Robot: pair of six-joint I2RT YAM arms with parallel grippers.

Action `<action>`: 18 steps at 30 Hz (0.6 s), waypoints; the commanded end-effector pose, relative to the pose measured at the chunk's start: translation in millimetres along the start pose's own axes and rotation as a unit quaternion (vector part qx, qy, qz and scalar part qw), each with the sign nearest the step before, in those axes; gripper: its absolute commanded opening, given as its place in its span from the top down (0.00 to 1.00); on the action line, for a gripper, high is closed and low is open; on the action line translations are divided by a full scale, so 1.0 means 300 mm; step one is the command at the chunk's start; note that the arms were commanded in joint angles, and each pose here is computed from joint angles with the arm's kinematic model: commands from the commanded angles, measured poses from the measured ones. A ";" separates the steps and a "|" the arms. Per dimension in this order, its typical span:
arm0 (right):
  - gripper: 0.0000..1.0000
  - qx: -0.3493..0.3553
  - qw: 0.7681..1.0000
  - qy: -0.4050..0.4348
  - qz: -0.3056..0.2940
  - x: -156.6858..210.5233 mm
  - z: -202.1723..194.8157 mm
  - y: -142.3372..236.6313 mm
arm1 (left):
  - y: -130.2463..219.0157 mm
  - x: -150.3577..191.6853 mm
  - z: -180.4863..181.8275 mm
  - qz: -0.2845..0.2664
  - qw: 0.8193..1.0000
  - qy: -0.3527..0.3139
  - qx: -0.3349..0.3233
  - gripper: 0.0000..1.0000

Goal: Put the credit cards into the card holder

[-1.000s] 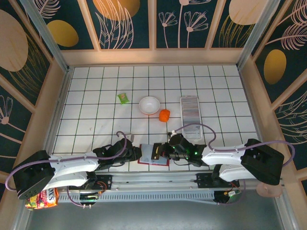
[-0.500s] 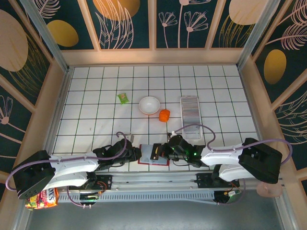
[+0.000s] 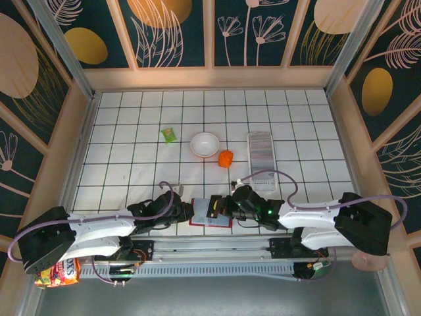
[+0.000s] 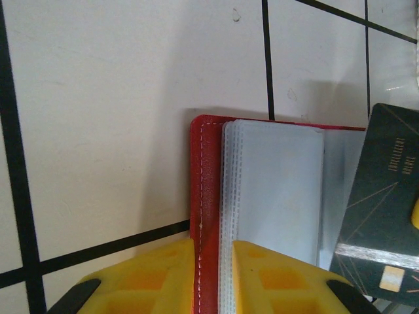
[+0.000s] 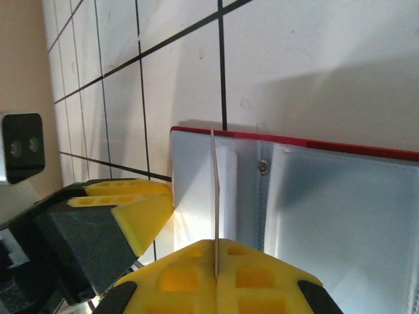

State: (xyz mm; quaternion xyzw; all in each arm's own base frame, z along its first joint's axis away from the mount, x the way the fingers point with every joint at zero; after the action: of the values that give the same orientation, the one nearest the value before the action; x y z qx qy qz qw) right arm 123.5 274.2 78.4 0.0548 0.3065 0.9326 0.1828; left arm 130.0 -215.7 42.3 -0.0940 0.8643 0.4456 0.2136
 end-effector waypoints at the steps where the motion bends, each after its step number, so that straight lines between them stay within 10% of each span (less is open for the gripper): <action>1: 1.00 0.010 1.000 -0.002 -0.016 -0.007 -0.030 0.007 | -0.003 0.016 0.002 0.006 1.000 0.004 0.005 0.78; 18: 1.00 0.029 1.000 0.002 -0.007 0.008 -0.052 -0.024 | -0.002 0.019 0.005 0.006 1.000 0.007 0.005 0.79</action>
State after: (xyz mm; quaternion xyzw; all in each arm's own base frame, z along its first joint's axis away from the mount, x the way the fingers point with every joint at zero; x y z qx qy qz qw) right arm 119.8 274.2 66.8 0.0577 0.3248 0.9275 0.1759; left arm 129.8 -215.5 41.8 -0.0954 0.8651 0.4442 0.2126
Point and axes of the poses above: each hand's point on the last joint's axis, 136 mm out from that joint toward the fingers, its own y axis back along the fingers, its own z axis along the line the jaws close on, x = y × z, the point moved 3 cm from there along y, back along the fingers, and after that the axes turned 14 degrees about -y, right-handed, at the moved point
